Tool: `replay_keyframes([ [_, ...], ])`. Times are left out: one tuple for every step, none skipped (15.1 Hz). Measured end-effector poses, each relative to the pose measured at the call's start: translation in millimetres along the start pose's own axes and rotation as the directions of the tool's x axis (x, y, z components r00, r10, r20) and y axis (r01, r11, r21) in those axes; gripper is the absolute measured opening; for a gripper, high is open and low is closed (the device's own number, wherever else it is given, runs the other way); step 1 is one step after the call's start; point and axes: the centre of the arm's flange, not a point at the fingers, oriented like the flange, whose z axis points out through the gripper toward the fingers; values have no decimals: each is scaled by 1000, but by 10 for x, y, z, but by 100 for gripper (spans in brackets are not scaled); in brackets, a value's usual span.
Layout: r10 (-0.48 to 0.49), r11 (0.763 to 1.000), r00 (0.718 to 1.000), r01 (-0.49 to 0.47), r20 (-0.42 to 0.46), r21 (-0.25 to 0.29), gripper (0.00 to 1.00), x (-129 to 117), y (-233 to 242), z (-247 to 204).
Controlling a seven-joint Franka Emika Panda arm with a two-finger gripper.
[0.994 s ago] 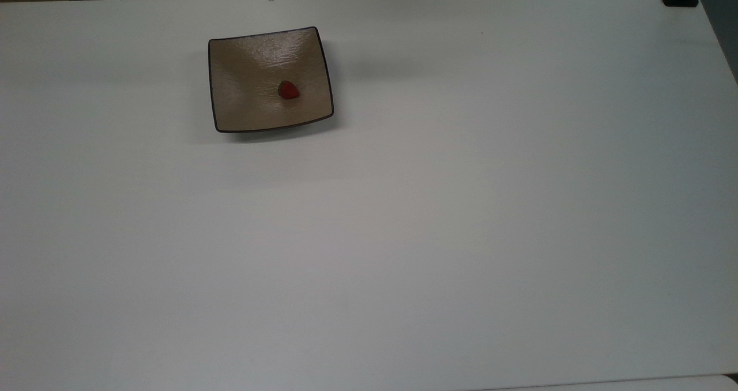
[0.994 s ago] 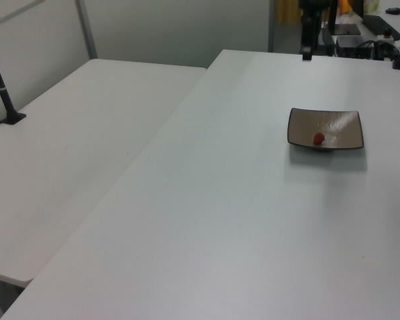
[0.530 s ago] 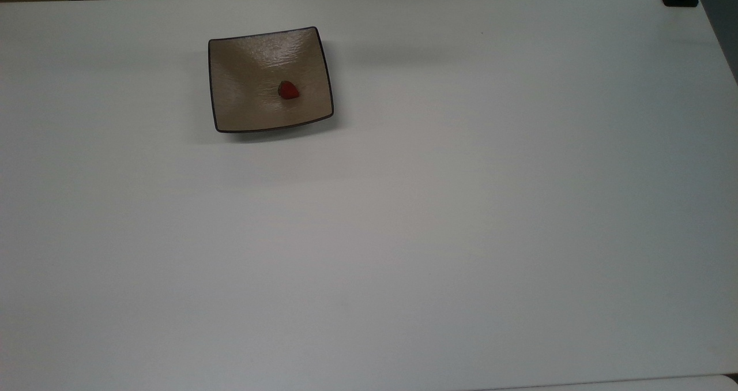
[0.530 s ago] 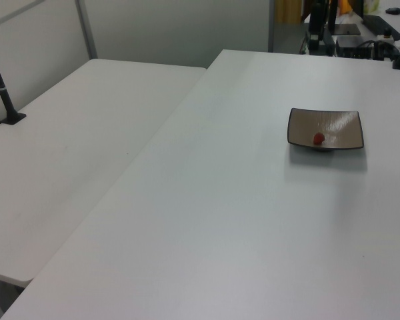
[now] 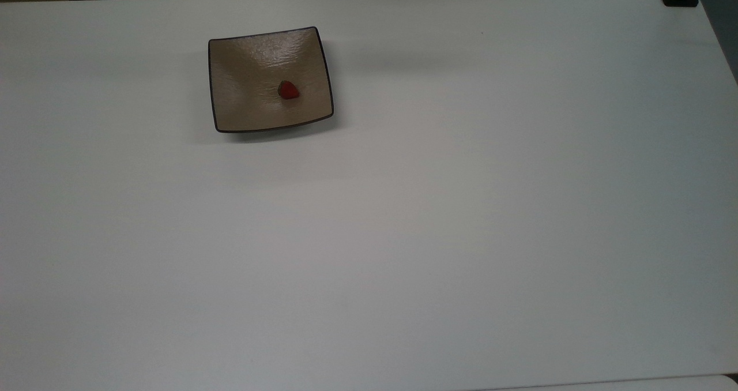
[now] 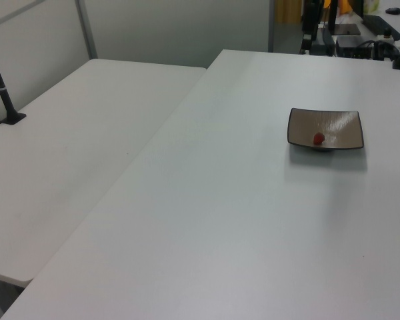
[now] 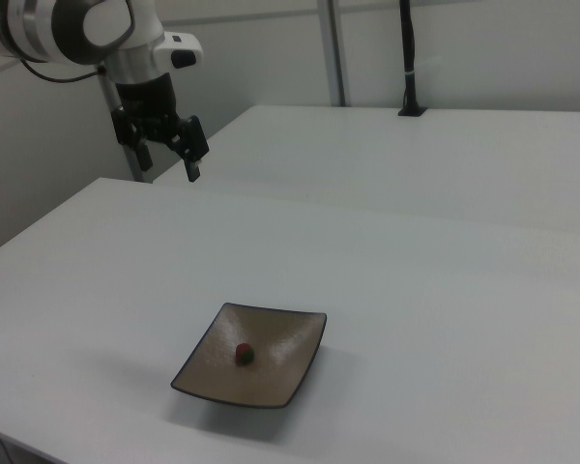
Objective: Strawberries on a ceramic plate
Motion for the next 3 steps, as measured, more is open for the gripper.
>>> replay_keyframes([
  [0, 1000, 1000, 0, -5, 0, 100, 10, 0, 4],
  [0, 1000, 1000, 0, -8, 0, 100, 16, 0, 5],
  [0, 1000, 1000, 0, -11, 0, 100, 22, 0, 7],
])
